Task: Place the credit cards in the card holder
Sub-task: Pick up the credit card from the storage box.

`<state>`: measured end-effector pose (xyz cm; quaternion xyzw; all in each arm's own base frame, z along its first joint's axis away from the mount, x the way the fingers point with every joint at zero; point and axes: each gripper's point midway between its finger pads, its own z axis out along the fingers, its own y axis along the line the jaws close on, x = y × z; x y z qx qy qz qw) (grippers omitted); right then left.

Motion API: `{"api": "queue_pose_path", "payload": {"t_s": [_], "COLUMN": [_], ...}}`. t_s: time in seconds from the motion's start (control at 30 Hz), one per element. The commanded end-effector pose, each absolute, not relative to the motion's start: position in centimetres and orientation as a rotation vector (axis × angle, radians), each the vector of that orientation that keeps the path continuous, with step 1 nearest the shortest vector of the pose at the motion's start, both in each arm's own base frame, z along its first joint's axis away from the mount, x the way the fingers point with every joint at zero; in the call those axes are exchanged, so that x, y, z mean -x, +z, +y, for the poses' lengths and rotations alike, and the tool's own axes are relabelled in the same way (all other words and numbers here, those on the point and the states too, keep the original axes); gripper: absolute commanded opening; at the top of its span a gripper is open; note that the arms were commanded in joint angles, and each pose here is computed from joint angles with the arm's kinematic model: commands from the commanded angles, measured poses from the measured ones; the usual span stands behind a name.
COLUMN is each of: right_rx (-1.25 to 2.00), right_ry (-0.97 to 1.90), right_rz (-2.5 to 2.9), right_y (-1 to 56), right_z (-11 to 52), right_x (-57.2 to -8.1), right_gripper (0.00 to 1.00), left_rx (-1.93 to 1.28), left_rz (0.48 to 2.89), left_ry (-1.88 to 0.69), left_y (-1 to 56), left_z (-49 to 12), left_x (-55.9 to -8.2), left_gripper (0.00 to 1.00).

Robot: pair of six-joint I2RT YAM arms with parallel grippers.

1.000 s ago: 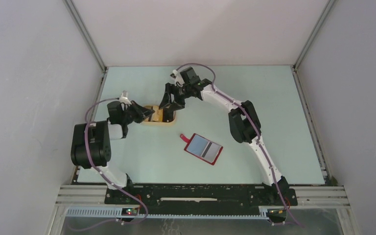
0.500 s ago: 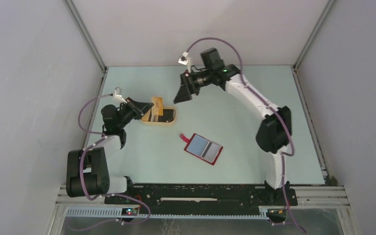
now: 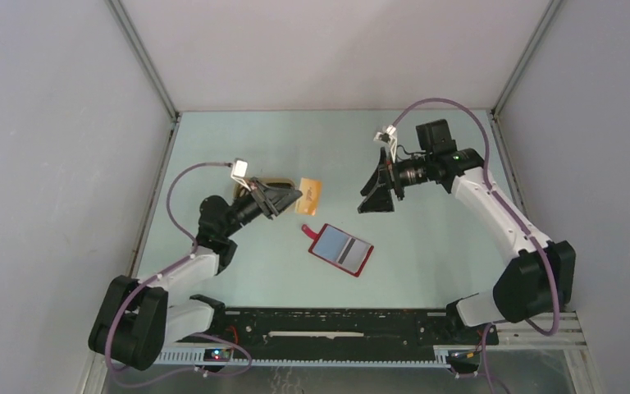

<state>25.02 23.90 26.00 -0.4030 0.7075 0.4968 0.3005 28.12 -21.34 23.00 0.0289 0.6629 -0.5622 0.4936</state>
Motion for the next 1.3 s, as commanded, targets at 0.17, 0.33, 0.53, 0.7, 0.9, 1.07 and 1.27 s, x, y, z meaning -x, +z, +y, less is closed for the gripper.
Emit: {"api": "queue_pose_path", "payload": {"t_s": [0.17,0.33,0.53,0.7,0.9,1.07,1.27], "right_rx": [1.066,1.014,0.996,0.93,0.839,0.742,0.677], "right_ry": [1.568,1.572,1.691,1.716,1.692,1.715,1.697], "right_rz": [1.753,1.736,1.728,1.807,1.909,1.987,2.049], "right_y": [24.6,23.5,22.1,21.4,20.5,19.7,18.7], "right_z": [22.6,22.0,21.9,22.1,22.3,23.2,24.4], "right_x": [-21.6,-21.5,-21.1,-22.0,-23.5,-24.5,-25.4], "right_gripper": [0.91,0.91,0.91,0.91,0.89,0.86,0.84], "left_rx": [-0.061,-0.066,-0.078,-0.07,-0.081,-0.105,-0.15], "left_rz": [1.56,1.524,1.475,1.477,1.502,1.508,1.501], "left_ry": [-1.374,-1.386,-1.436,-1.445,-1.461,-1.487,-1.544], "left_y": [21.3,21.5,21.7,20.8,20.1,20.1,20.8], "left_z": [-23.7,-24.4,-25.2,-25.4,-26.4,-27.7,-29.7], "left_x": [-24.6,-24.1,-23.4,-23.4,-23.9,-23.6,-23.1], "left_gripper": [0.0,0.0,0.0,0.0,0.0,0.0,0.0]}}
